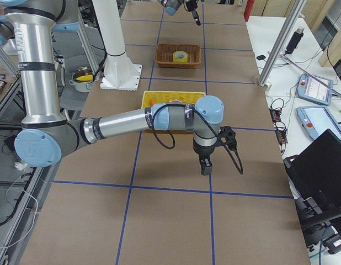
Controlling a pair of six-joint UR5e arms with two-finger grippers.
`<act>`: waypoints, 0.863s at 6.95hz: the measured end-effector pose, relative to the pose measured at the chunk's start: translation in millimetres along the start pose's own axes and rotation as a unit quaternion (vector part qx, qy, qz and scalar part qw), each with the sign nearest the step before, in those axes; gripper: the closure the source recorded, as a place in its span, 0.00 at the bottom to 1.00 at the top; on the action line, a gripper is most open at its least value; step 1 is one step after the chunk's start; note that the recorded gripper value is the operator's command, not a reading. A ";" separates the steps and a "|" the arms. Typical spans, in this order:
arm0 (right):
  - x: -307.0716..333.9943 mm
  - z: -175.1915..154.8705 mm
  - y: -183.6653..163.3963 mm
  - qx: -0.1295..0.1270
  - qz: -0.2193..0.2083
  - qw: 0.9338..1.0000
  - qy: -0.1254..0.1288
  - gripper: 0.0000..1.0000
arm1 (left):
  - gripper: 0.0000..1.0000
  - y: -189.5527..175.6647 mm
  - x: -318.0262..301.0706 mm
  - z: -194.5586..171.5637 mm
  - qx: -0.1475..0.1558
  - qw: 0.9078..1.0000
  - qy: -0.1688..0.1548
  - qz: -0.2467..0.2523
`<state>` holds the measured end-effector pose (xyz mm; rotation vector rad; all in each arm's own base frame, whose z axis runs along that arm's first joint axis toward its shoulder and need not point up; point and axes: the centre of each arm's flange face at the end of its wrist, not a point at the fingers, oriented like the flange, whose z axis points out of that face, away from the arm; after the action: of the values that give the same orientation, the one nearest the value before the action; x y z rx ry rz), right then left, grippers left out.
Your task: Move tape to another basket
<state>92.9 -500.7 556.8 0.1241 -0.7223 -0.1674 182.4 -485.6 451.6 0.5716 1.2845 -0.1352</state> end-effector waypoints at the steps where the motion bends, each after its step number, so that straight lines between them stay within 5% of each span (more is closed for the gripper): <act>1: 1.5 2.2 2.6 -0.002 0.002 1.000 0.000 0.00 | 0.01 -32.1 -38.9 -37.1 -0.011 0.997 -0.055 0.048; 2: 2.9 4.2 4.8 -0.004 0.004 1.000 0.000 0.00 | 0.01 -57.0 -80.5 -72.7 -0.031 0.988 -0.119 0.098; 4: 6.2 8.8 8.5 -0.009 0.009 1.000 -0.001 0.00 | 0.01 -83.9 -161.4 -137.9 -0.133 0.950 -0.230 0.163; 6: 11.3 15.0 10.3 -0.015 0.015 1.000 -0.002 0.00 | 0.01 -90.9 -211.0 -192.2 -0.238 0.923 -0.259 0.158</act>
<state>92.4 -493.6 577.0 0.0841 -0.7249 -0.1502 -83.1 -517.8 586.6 0.2832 0.6582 0.2779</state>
